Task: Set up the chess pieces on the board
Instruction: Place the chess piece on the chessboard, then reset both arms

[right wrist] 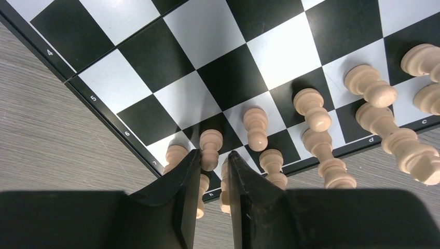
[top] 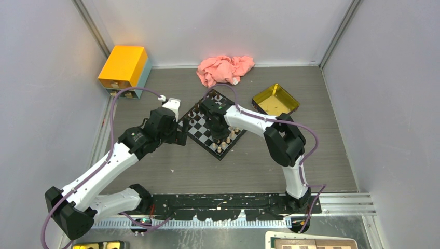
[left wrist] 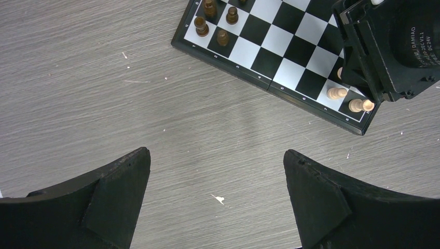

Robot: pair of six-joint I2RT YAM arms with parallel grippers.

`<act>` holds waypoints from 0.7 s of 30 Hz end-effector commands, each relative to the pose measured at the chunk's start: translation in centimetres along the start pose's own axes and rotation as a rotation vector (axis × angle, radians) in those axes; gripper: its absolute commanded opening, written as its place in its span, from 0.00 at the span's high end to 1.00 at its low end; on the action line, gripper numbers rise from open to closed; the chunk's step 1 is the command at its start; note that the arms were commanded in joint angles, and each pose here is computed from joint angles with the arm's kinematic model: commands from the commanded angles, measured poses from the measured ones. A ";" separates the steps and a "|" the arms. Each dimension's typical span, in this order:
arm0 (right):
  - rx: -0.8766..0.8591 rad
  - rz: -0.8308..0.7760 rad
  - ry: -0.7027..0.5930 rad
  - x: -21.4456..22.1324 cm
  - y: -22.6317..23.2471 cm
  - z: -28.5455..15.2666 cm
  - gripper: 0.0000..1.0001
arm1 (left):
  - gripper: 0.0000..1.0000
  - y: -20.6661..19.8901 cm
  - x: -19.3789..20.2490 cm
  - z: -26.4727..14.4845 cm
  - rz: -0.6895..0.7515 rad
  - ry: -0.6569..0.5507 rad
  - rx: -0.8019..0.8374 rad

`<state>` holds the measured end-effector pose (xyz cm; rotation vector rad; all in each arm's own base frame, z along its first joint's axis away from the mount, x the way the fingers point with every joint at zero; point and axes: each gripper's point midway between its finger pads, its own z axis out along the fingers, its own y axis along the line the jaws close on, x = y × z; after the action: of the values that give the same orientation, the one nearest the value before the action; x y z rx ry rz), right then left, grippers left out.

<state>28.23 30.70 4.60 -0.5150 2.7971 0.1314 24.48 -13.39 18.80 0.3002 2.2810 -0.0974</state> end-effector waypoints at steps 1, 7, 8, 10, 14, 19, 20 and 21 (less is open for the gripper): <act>-0.034 0.012 -0.102 -2.8 0.5 -3.9 0.68 | 0.00 -0.1 -1.6 -0.5 -0.023 -0.059 0.007; -0.061 0.022 -0.189 -4.9 0.9 -7.6 0.68 | 0.00 -0.1 -2.3 -0.9 -0.029 -0.076 0.009; -0.064 0.026 -0.211 -5.4 0.9 -8.4 0.68 | 0.00 -0.1 -2.4 -1.0 -0.030 -0.078 0.009; -0.061 0.033 -0.266 -6.4 0.6 -9.9 0.68 | 0.00 0.0 -2.6 -1.1 -0.032 -0.081 0.005; 0.027 0.082 -0.406 -8.7 -2.7 -12.4 0.67 | 0.00 0.4 -3.4 -1.3 -0.030 -0.095 -0.022; 0.142 0.265 -0.525 -11.3 -10.8 -15.0 0.64 | 0.00 1.8 -6.2 -1.8 -0.044 -0.166 -0.100; 0.173 0.298 -0.541 -11.5 -12.6 -15.3 0.64 | 0.00 2.2 -6.6 -1.7 -0.047 -0.178 -0.116; 0.213 0.335 -0.560 -11.6 -14.8 -15.7 0.63 | 0.00 2.7 -6.8 -1.4 -0.051 -0.186 -0.131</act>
<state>35.71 25.82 19.32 -0.1923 2.4245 0.1795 26.17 -13.03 21.94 0.2416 2.2072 -0.0574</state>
